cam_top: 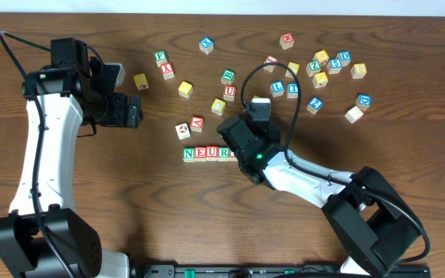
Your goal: Spell out NEURIPS
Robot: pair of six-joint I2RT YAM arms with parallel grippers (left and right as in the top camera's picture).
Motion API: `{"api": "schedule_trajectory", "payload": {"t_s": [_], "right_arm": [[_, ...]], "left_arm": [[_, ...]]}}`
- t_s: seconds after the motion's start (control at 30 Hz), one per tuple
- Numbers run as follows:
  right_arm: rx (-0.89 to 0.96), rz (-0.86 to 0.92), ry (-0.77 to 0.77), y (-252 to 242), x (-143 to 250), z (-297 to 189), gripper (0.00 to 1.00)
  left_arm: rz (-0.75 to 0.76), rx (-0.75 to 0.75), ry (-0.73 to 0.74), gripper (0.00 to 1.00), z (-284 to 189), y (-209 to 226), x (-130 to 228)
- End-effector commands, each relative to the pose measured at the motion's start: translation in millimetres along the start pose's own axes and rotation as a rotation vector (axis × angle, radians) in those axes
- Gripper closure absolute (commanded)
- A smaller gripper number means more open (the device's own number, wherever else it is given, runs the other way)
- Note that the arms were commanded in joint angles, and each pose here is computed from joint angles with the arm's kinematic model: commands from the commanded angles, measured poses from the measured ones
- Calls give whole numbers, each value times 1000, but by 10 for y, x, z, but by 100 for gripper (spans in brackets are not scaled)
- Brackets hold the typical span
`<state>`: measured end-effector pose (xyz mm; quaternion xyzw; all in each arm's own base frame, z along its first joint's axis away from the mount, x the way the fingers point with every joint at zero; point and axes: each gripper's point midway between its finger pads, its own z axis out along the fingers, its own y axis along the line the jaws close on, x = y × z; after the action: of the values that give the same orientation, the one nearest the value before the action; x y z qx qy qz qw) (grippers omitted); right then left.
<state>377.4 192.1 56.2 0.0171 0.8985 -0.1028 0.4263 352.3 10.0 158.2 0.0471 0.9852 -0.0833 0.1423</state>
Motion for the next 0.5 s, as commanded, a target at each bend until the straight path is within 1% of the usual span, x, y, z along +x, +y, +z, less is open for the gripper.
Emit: {"api": "schedule_trajectory", "payload": {"t_s": [0.0,0.07,0.13,0.17,0.23,0.33,0.4,0.47], "right_arm": [[45,25,-1,-127,38,62,85],[53,33,3,-164,44,83,85],[61,52,6,-204,56,107,85],[61,56,8,-220,63,120,88],[63,67,3,-250,79,146,88],[62,86,-10,-281,98,175,83],[64,98,-16,-308,107,196,83],[64,116,-28,-335,97,219,88]], "left_arm": [[19,6,-30,5,-97,-31,-56],[19,6,-30,5,-97,-31,-56],[19,5,-30,5,-97,-31,-56],[20,5,-30,5,-97,-31,-57],[19,5,-30,5,-97,-31,-57],[19,5,-30,5,-97,-31,-56],[19,5,-30,5,-97,-31,-57],[19,5,-30,5,-97,-31,-57]]}}
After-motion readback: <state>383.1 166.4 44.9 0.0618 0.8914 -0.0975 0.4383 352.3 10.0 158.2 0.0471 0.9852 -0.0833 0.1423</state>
